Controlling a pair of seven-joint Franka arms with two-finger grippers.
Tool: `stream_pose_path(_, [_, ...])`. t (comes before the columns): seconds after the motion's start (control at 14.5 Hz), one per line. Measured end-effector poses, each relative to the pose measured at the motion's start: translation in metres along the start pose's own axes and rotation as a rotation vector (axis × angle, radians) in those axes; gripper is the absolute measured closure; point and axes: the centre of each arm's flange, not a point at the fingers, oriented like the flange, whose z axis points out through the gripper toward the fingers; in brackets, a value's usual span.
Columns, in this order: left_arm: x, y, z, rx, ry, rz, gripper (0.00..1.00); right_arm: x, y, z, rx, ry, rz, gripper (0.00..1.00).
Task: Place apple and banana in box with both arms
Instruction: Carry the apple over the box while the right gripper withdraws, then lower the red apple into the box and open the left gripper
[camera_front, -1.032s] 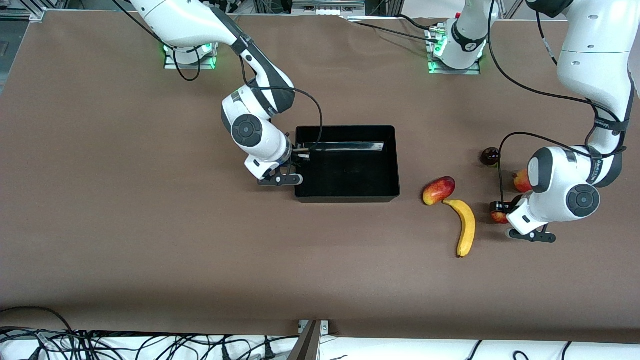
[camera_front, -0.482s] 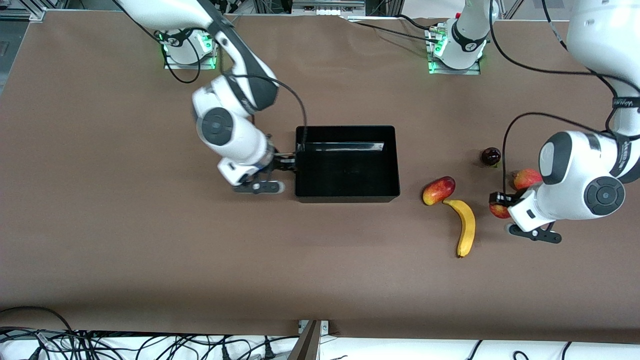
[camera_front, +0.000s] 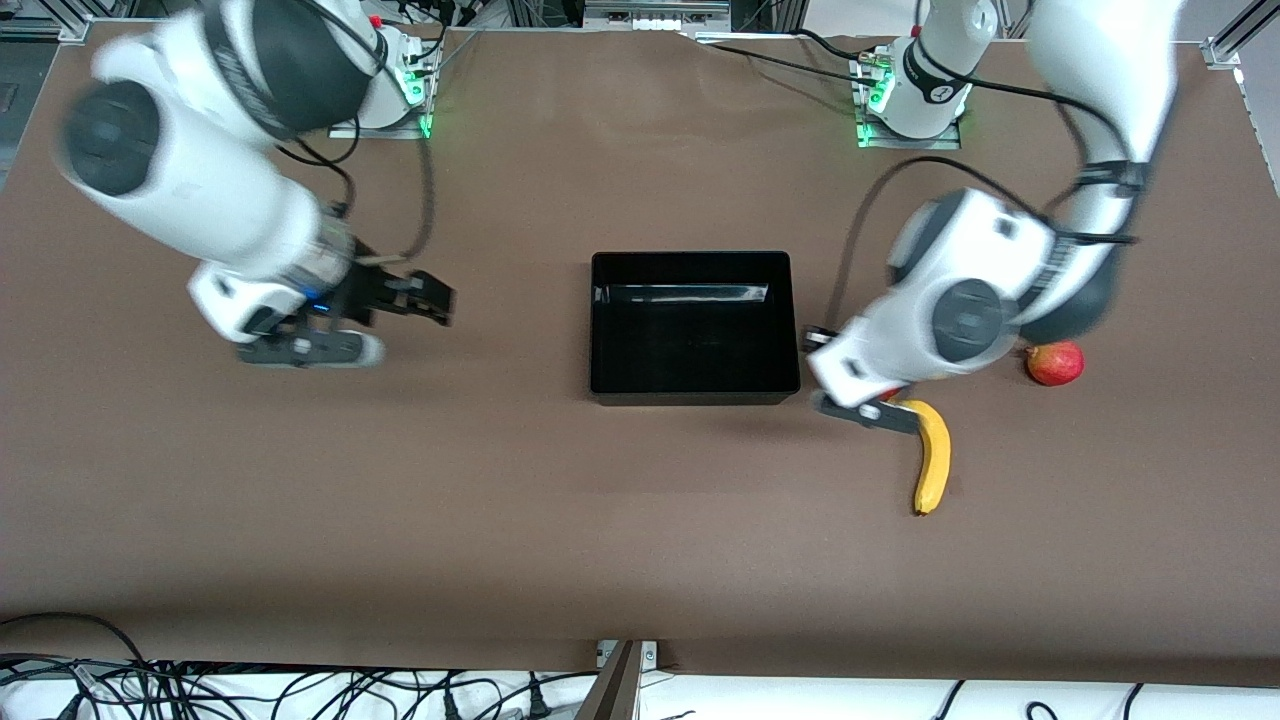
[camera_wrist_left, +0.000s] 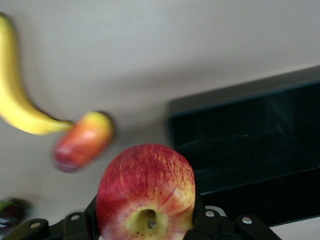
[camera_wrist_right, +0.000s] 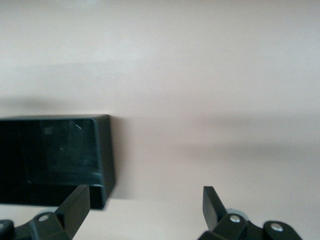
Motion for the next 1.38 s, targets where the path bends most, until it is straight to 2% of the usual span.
stream_pose_path(0.21, [-0.012,0.063,0.045,0.027,-0.048,-0.058,0.33,-0.015,0.058,-0.041,-0.009,-0.018,-0.001,0.0])
stream_pose_path(0.41, [-0.016,0.067,0.08,0.044,-0.094,-0.087,0.33,-0.035,0.13,-0.056,-0.013,-0.029,-0.004,0.0])
stream_pose_path(0.55, [-0.023,0.08,0.105,0.037,-0.077,-0.088,0.33,-0.049,0.164,-0.059,-0.048,-0.035,-0.016,0.0])
stream_pose_path(0.76, [-0.034,0.092,0.142,0.02,-0.05,-0.095,0.33,-0.062,0.173,-0.055,-0.093,-0.031,-0.046,0.0])
stream_pose_path(0.96, [-0.049,0.093,0.174,0.032,-0.07,-0.11,0.33,-0.064,0.169,-0.05,-0.108,-0.023,-0.069,0.0])
stream_pose_path(1.38, [-0.054,0.093,0.186,0.05,-0.04,-0.093,0.33,-0.064,0.172,-0.056,-0.124,0.0,-0.08,0.0])
